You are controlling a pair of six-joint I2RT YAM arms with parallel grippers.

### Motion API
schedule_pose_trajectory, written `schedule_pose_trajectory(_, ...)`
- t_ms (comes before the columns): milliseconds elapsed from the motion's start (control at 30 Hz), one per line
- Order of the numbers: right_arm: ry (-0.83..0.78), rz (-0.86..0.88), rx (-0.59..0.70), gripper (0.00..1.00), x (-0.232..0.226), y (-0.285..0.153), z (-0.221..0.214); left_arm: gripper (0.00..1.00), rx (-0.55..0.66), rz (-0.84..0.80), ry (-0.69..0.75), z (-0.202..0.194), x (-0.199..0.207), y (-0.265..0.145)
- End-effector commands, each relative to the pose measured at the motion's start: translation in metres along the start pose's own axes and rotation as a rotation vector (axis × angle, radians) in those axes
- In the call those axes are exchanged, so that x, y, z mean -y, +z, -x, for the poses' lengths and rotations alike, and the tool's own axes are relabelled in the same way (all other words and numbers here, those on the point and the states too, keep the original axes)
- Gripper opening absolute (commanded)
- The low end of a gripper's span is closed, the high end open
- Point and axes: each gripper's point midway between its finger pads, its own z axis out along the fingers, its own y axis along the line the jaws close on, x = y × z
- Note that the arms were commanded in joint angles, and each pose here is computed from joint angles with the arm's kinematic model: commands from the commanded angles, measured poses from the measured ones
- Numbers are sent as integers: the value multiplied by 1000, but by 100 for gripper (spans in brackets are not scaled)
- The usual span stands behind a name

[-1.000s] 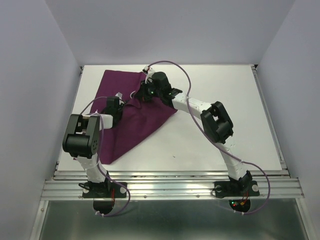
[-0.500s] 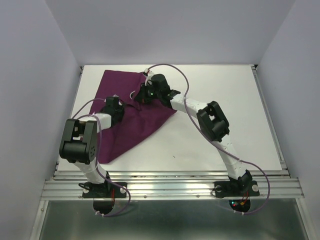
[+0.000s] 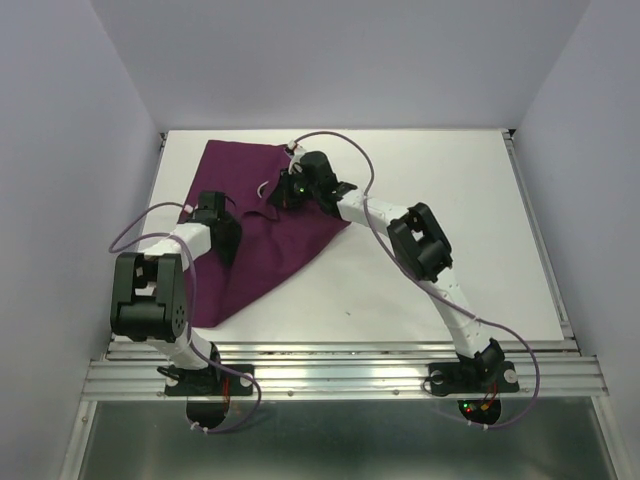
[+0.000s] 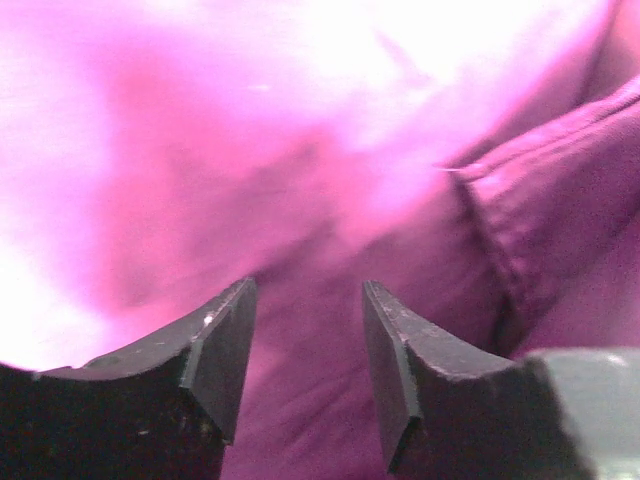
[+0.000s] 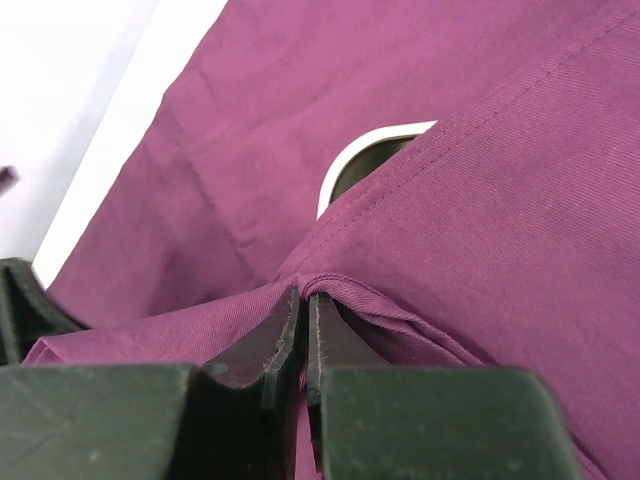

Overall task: Prepare the surgical pack
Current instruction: Pack the surgical kit at the center of the board.

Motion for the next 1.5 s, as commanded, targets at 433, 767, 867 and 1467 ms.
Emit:
schedule_pose_trajectory(433, -13, 100, 82, 51, -22, 11, 42, 58, 313, 178, -92, 70, -31, -86)
schedule_pose_trajectory(767, -34, 136, 103, 55, -50, -7, 72, 49, 309, -9, 16, 70, 8, -95)
schedule_pose_trajectory(867, -70, 89, 107, 59, -59, -24, 92, 48, 268, -94, 94, 60, 32, -86)
schedule_pose_trajectory(1467, 40, -614, -36, 2, 78, -222, 3, 0, 100, -118, 133, 70, 89, 0)
